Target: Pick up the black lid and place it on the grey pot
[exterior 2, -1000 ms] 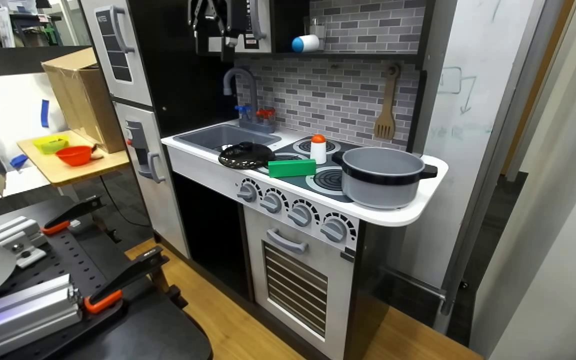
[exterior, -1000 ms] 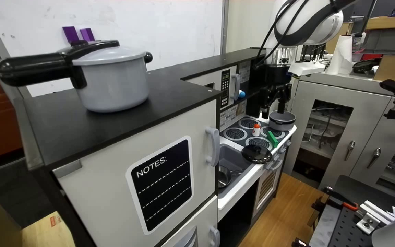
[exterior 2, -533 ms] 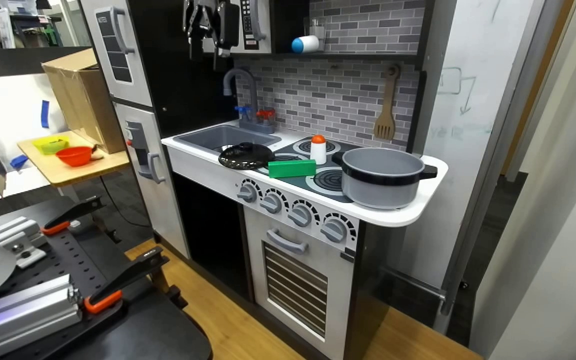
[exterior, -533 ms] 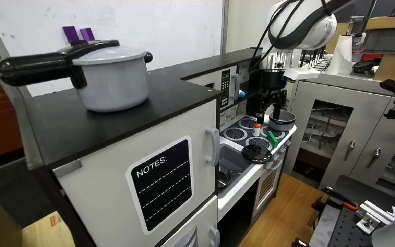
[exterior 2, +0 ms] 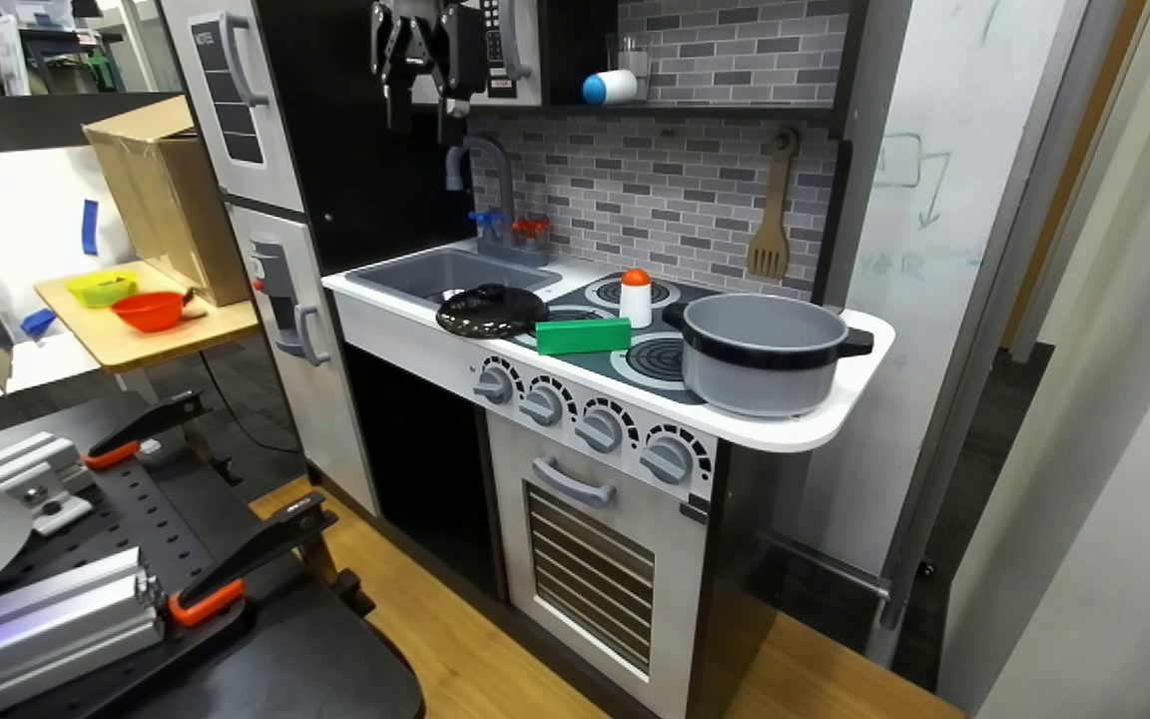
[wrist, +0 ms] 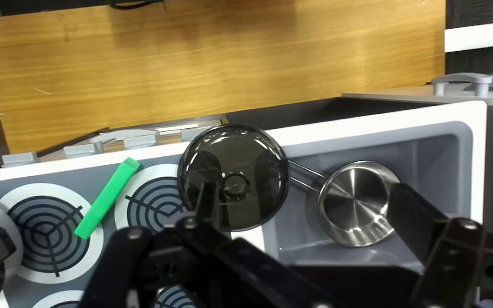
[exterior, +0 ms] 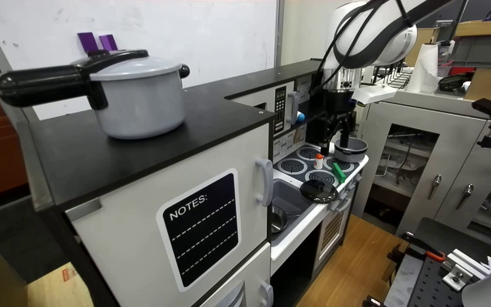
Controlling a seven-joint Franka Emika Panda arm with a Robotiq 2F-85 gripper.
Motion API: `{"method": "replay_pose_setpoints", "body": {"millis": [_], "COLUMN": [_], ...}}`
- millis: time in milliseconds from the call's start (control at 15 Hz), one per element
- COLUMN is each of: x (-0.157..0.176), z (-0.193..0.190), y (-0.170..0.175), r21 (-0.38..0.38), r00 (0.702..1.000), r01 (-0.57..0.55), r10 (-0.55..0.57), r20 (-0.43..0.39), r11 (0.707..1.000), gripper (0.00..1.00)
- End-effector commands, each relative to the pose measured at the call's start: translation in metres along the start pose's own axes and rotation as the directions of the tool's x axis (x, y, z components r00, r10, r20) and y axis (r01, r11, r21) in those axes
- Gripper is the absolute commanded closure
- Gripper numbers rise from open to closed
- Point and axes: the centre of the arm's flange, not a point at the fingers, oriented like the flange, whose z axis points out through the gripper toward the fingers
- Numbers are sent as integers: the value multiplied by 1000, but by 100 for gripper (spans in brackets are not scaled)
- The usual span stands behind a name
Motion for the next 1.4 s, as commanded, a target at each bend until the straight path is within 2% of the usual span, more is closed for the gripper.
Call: {"method": "replay_pose_setpoints", "body": {"millis": [0,133,400,867,1333], "x": [8,11,22,46,62], "z": [17,27,46,65,85], "y": [-6,-16,-23,-6,20], "r21": [-30,8,-45,-59,-48], "r00": [1000,999,999,998,990], "r01": [-8,-5,-9,-66,-135], "r10": [8,4,10,67,137], "r20": [0,35,32,9,35], "r11": [1000,1000,999,996,990], "gripper": [0,0,0,0,0]}}
